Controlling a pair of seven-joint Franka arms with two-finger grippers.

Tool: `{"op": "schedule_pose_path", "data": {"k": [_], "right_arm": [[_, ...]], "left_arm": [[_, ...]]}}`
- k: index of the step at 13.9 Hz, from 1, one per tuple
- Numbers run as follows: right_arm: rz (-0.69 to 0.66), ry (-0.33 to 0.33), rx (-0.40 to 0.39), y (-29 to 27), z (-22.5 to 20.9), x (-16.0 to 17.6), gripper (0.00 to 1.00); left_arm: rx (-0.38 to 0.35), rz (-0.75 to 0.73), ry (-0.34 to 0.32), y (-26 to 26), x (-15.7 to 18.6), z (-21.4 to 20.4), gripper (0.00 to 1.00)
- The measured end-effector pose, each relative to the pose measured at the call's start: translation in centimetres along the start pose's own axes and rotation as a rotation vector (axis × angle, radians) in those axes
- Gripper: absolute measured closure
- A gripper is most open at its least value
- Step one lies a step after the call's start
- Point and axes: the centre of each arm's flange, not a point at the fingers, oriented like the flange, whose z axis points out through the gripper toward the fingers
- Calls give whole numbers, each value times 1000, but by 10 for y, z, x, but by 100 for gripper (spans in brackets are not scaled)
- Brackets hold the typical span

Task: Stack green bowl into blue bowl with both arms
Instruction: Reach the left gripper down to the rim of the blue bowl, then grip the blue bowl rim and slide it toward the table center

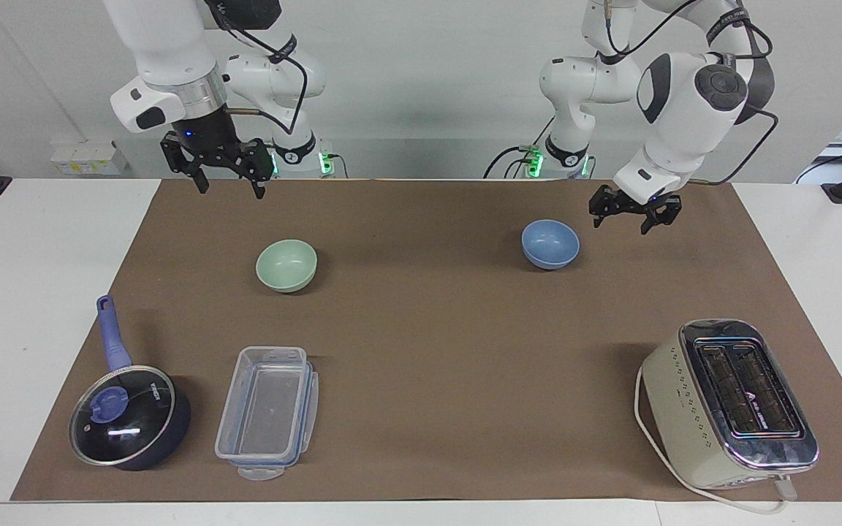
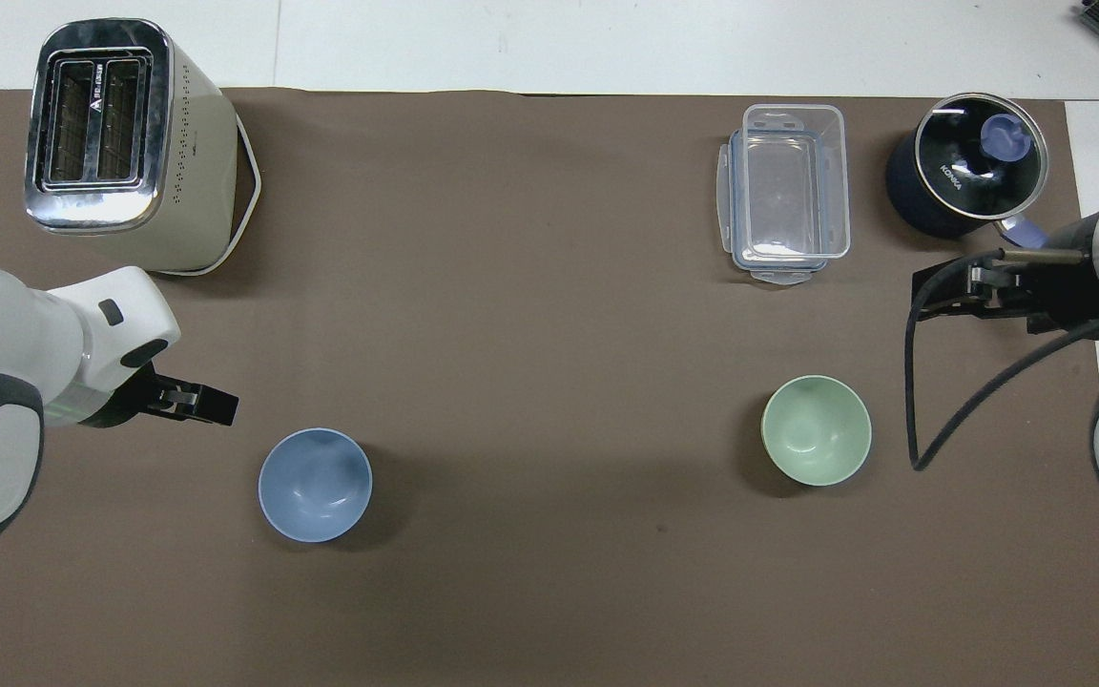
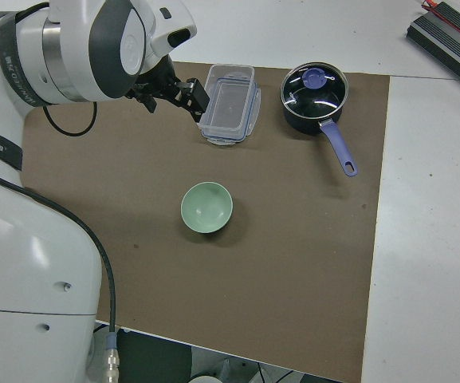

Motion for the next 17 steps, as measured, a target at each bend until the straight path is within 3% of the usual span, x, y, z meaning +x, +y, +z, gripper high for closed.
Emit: {"op": "schedule_pose_path", "data": {"k": [6, 14, 15, 16, 17], "right_arm": [[1, 0, 0, 0, 0, 0, 0], [1, 0, 1, 0, 0, 0, 0], [1, 0, 1, 0, 0, 0, 0], [1, 0, 1, 0, 0, 0, 0], [1, 0, 1, 0, 0, 0, 0]], "left_arm": [[5, 43, -23, 21, -15, 66, 0], [-16, 24, 15, 23, -46, 150, 0], [-20, 19, 17, 23, -50, 157, 9], [-23, 18, 14, 24, -52, 161, 9], [-29, 15, 14, 26, -53, 162, 16]]}}
